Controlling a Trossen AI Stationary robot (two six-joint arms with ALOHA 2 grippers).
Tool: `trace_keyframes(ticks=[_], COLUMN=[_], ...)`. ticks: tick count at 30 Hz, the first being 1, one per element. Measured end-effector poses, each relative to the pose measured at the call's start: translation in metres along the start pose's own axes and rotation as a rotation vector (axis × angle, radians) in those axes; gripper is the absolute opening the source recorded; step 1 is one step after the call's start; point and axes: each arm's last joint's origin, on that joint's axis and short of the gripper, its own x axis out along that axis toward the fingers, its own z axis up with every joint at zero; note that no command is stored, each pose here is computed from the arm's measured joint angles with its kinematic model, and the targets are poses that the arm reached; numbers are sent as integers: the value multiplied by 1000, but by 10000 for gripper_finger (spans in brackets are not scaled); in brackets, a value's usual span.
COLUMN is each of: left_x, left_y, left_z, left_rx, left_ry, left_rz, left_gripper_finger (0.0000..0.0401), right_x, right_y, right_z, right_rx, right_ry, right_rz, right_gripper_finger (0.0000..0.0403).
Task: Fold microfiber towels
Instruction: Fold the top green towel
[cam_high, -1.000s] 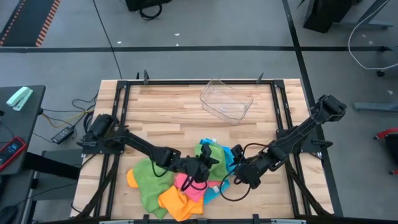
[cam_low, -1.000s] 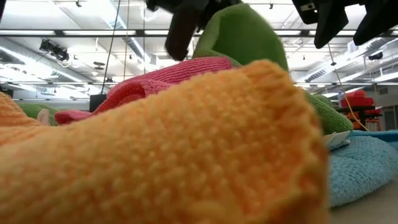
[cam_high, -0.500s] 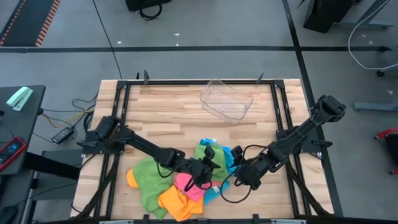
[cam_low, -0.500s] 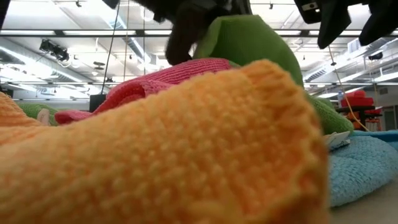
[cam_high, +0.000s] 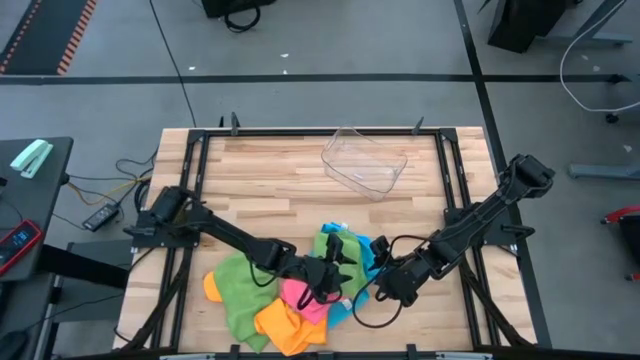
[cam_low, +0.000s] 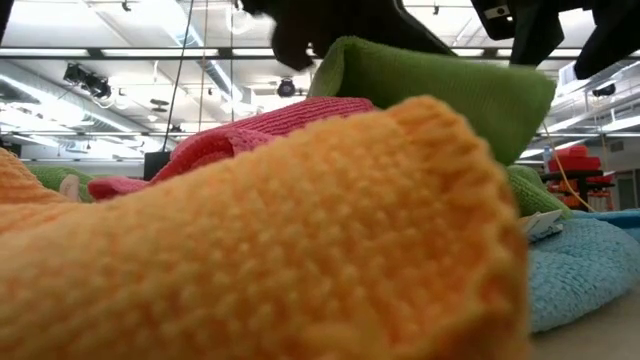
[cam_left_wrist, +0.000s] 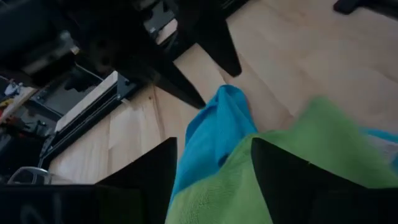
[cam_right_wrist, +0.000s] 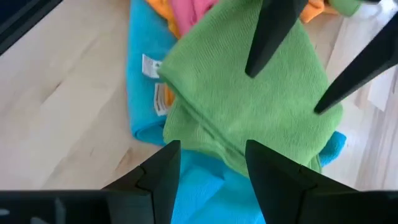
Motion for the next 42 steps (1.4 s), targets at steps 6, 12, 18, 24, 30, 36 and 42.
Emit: trace_keyframes(ticks=[6, 12, 18, 24, 30, 36, 42], left_x=[-16, -31, -41, -48, -50, -54, -56], left_y=[-5, -15, -18, -21, -25, -28, -31], left_z=[13, 28, 29, 28, 28, 28, 28], left_rx=[10, -33, -100, -141, -127, -137, -130], left_ry=[44, 71, 140, 180, 183, 200, 203], left_rz=[-29, -70, -42, -58, -68, -88, -98], left_gripper_finger=[211, 193, 196, 187, 177, 178, 172], right_x=[0, 19, 43, 58, 74, 74, 59], right_y=[2, 13, 27, 38, 42, 40, 36], right_z=[14, 27, 30, 27, 19, 14, 13], right_rx=[-12, -55, -90, -113, -136, -153, -183], right_ry=[-137, -233, -244, -212, -136, -78, -59], right_rz=[-12, -41, -95, -139, -199, -286, -284], right_gripper_finger=[190, 190, 190, 190, 190, 167, 82])
